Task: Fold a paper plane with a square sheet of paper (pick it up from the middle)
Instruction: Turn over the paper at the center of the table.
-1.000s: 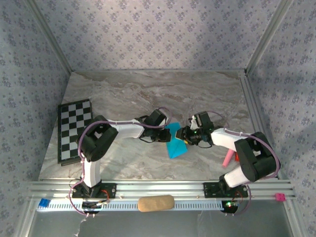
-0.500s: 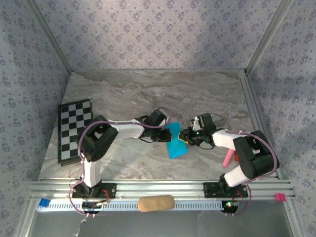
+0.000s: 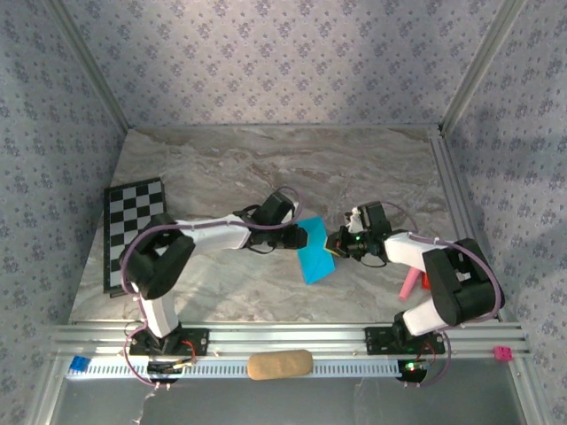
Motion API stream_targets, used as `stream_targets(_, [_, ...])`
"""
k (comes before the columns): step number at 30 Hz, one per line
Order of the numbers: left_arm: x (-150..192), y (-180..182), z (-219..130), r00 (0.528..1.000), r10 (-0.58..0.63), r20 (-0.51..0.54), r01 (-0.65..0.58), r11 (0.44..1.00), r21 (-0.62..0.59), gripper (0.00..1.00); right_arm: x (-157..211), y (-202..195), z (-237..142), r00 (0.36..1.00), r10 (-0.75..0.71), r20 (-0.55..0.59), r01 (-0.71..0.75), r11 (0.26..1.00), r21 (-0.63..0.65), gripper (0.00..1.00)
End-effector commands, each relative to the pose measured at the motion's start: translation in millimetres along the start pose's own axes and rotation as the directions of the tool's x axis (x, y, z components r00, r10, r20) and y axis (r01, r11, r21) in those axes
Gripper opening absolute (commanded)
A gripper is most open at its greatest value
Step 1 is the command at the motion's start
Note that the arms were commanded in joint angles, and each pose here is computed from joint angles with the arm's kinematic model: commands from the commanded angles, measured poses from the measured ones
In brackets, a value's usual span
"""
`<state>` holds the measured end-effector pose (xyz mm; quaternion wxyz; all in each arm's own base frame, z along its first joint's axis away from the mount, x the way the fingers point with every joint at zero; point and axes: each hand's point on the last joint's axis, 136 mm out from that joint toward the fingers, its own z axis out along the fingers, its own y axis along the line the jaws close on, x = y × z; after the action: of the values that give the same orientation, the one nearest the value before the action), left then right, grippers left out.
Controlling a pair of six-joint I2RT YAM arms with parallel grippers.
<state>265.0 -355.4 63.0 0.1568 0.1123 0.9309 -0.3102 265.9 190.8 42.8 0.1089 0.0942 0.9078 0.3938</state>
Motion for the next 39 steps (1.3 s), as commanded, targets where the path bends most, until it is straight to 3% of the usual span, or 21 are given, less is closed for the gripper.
stream_targets(1, [-12.8,-0.2,-24.5,0.995,0.007,0.103,-0.004,1.000,-0.026,0.35,-9.6,13.8,-15.5,0.998,-0.061,0.018,0.061,0.998,0.015,0.04])
stream_targets(6, [-22.3,10.9,-57.1,0.977,0.000,0.214,0.016,0.997,-0.071,0.40,-24.5,19.5,-50.0,0.972,-0.224,0.063,0.209,0.959,0.192,0.04])
stream_targets(13, [-28.0,33.0,-96.5,0.937,-0.060,0.345,0.096,0.991,-0.090,0.43,-50.0,27.6,-102.9,0.898,-0.433,0.077,0.350,0.811,0.469,0.04])
stream_targets(17, [-25.5,45.7,-112.9,0.913,-0.098,0.397,0.143,0.986,-0.086,0.47,-65.1,30.4,-126.2,0.860,-0.505,0.070,0.352,0.689,0.634,0.05])
stream_targets(24, [-17.6,71.1,-137.9,0.863,-0.162,0.478,0.240,0.965,-0.106,0.50,-85.2,39.9,-150.1,0.765,-0.641,-0.065,0.346,0.324,0.881,0.04])
stream_targets(27, [-13.6,82.2,-151.3,0.830,-0.185,0.526,0.285,0.951,-0.115,0.50,-84.1,41.2,-136.7,0.738,-0.662,-0.133,0.359,0.218,0.908,0.03])
stream_targets(32, [-4.8,100.4,-177.3,0.766,-0.214,0.606,0.359,0.924,-0.128,0.50,-74.0,59.2,-88.0,0.699,-0.685,-0.205,0.427,0.170,0.888,0.03])
stream_targets(35, [0.9,110.2,-194.0,0.735,-0.212,0.644,0.390,0.909,-0.146,0.50,-56.4,64.1,-45.5,0.690,-0.669,-0.276,0.501,0.166,0.849,0.03])
stream_targets(39, [7.5,118.0,-211.1,0.706,-0.209,0.676,0.414,0.897,-0.155,0.51,-25.9,78.0,13.7,0.666,-0.662,-0.344,0.612,0.220,0.760,0.04])
